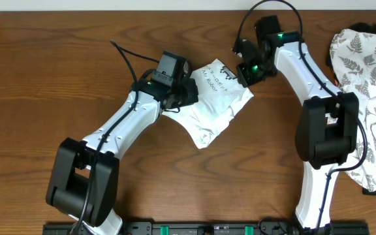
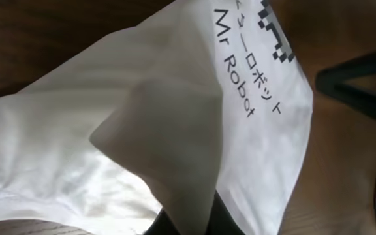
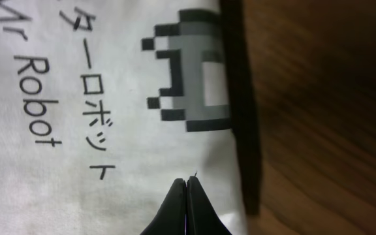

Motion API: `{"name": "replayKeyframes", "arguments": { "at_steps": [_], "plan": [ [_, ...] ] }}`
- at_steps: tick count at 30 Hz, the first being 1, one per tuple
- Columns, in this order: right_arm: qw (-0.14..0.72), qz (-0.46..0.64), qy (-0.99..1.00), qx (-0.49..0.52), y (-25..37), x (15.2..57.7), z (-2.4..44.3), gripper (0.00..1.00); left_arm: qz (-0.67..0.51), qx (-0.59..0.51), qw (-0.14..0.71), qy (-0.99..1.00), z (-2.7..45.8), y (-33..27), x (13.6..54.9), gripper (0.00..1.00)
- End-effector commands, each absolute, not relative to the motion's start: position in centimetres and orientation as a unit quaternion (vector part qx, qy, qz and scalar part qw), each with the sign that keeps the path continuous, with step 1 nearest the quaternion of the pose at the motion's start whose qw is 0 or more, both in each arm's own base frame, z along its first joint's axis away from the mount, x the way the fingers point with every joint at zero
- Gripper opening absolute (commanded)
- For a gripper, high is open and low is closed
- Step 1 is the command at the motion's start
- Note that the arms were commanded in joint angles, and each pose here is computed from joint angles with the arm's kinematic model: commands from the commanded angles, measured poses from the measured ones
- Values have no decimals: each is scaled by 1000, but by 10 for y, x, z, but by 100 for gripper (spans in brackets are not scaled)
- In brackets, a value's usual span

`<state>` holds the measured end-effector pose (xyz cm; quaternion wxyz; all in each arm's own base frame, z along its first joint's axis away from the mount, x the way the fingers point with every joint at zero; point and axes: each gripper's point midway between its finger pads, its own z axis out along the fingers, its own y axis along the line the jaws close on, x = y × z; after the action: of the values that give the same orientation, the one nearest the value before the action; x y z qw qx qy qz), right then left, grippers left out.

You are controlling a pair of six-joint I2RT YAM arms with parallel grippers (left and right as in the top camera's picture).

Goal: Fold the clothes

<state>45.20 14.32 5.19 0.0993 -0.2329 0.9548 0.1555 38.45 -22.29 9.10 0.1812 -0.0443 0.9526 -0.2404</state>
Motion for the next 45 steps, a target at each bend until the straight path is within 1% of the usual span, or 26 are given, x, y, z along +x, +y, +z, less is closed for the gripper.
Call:
{"name": "replayKeyframes", "arguments": {
  "at_steps": [1, 12, 17, 22, 27, 31, 35, 40, 42, 45],
  "plan": [
    [99, 168, 943, -268, 156, 443, 54, 1, -221, -53, 183, 956, 86, -217, 386, 6],
    [80, 169, 940, -285, 162, 428, 37, 1, -188, -63, 167, 966, 63, -204, 375, 6],
    [76, 169, 940, -285, 161, 422, 20, 1, -177, -65, 151, 970, 47, -202, 373, 6],
    [75, 169, 941, -284, 159, 418, 8, 1, -156, -70, 128, 977, 21, -198, 370, 6],
    [75, 169, 941, -284, 159, 418, 7, 1, -126, -76, 104, 984, -8, -190, 365, 6],
    [79, 169, 940, -284, 159, 419, 7, 1, -90, -82, 104, 987, -19, -178, 365, 6],
    [80, 169, 940, -284, 159, 420, 7, 1, -68, -90, 138, 984, -5, -167, 377, 6],
    [82, 168, 940, -285, 160, 421, 7, 1, -57, -93, 205, 973, 42, -158, 398, 6],
    [83, 168, 940, -285, 160, 421, 7, 1, -26, -88, 233, 968, 59, -145, 401, 6],
    [83, 167, 941, -284, 158, 422, 7, 1, 19, -94, 247, 964, 66, -127, 400, 8]
  ]
}}
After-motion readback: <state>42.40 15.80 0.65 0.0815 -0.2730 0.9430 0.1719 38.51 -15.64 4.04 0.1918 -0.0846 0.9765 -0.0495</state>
